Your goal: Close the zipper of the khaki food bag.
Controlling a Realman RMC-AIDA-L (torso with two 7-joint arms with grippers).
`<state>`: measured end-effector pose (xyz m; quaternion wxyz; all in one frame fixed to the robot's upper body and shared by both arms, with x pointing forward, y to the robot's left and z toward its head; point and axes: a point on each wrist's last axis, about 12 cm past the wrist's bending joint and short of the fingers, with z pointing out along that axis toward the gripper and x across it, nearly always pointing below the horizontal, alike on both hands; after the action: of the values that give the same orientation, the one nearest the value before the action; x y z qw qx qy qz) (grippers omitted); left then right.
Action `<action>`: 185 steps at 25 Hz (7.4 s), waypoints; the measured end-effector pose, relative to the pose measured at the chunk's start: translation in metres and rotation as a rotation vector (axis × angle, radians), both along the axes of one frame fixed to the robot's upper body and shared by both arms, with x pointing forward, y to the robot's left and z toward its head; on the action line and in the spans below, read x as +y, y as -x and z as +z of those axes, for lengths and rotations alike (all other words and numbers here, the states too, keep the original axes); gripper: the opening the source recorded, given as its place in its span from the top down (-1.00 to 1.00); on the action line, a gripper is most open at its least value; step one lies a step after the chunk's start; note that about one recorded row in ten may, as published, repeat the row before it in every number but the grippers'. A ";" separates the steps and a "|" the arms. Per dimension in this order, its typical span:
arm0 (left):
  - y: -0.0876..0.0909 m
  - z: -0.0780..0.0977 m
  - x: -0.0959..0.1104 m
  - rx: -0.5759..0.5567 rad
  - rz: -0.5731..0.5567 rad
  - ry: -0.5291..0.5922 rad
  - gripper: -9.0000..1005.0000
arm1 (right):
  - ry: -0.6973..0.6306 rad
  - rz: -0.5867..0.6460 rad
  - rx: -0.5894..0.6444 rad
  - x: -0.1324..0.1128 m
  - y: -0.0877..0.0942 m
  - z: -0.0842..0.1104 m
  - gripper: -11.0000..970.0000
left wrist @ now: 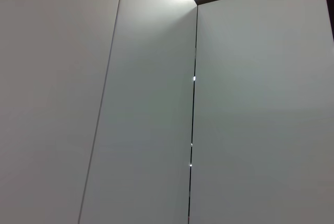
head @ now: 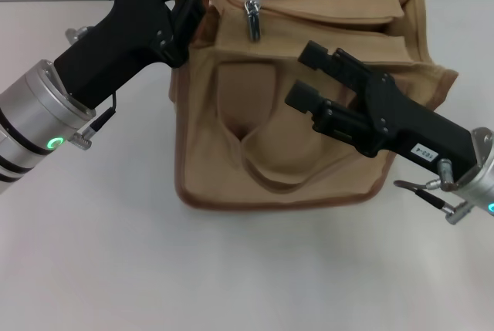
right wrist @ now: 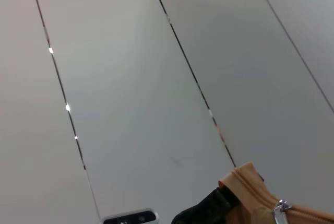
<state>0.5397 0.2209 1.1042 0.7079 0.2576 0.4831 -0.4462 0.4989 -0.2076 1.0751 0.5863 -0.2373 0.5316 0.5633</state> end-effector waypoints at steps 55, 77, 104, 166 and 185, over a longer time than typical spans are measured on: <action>-0.011 0.013 -0.026 0.001 -0.103 0.038 0.91 | -0.026 -0.055 0.042 0.026 -0.032 0.012 0.33; -0.009 0.011 -0.026 0.012 -0.102 0.045 0.90 | -0.050 -0.034 0.084 0.025 -0.030 0.011 0.39; -0.008 0.011 -0.021 0.004 -0.072 0.055 0.89 | -0.091 -0.206 0.152 -0.023 -0.019 -0.001 0.98; 0.162 -0.062 0.123 0.236 0.004 -0.293 -0.62 | 0.210 0.156 -0.334 -0.012 0.042 -0.016 -0.26; 0.133 -0.070 0.079 0.240 -0.269 -0.402 -0.62 | 0.411 0.197 -0.236 0.001 0.045 -0.046 -0.26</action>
<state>0.4070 0.2998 1.0344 0.5145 0.4000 0.6039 -0.4590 0.4542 -0.2068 1.0289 0.5259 -0.4662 0.5373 0.4662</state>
